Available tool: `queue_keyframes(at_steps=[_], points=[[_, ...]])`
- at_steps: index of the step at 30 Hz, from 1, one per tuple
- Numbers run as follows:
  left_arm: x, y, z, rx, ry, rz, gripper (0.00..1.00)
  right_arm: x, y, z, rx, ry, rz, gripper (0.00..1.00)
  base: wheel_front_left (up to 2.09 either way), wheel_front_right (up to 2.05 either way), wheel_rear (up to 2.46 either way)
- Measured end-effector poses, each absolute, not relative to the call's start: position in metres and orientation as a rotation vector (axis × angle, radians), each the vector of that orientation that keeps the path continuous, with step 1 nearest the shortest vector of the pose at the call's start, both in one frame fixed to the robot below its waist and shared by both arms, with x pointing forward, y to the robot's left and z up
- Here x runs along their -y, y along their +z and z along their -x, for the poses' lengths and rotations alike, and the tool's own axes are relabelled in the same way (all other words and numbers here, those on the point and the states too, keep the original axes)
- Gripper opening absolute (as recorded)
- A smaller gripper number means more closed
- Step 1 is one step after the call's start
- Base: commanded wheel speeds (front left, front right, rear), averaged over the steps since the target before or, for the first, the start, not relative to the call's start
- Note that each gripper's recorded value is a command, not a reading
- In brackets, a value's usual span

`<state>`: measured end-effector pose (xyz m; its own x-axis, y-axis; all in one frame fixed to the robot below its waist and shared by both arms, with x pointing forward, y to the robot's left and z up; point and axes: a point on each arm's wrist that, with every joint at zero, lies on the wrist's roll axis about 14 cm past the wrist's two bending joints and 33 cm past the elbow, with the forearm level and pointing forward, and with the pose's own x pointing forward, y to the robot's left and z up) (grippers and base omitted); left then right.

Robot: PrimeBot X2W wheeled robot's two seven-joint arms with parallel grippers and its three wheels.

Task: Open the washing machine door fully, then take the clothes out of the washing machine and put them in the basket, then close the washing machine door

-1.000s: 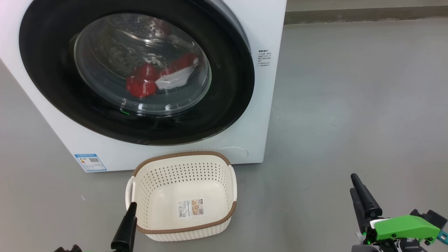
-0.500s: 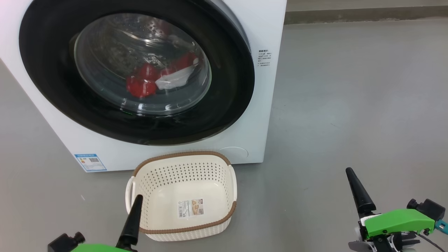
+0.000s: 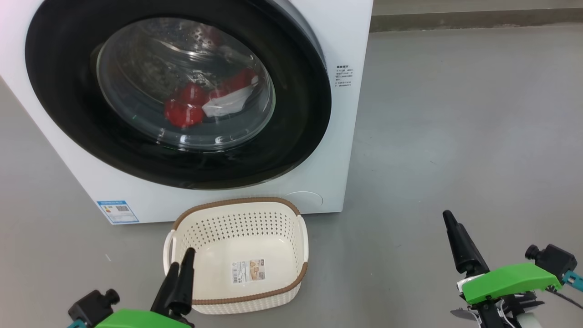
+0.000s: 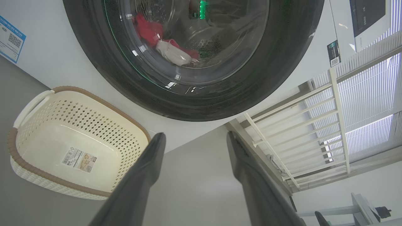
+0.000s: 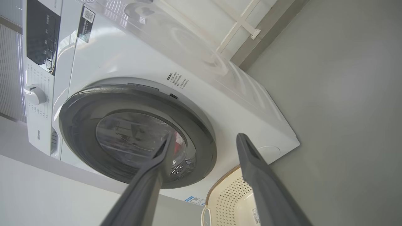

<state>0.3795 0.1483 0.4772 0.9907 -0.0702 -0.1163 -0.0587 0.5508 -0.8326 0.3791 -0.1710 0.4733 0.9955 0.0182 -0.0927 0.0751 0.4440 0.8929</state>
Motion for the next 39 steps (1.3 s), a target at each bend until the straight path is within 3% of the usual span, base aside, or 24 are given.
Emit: queue_keyframes(at_steps=[13, 39], points=[[-0.140, 0.485, -0.387, -0.124, -0.039, 0.782, 1.00, 0.176, 0.488, -0.385, -0.047, 0.001, -0.815, 1.00, 0.00, 0.00, 0.00], [-0.130, 0.505, -0.393, -0.032, -0.076, 0.437, 1.00, 0.172, 0.517, -0.393, 0.040, 0.064, -0.483, 1.00, 0.00, 0.00, 0.00]])
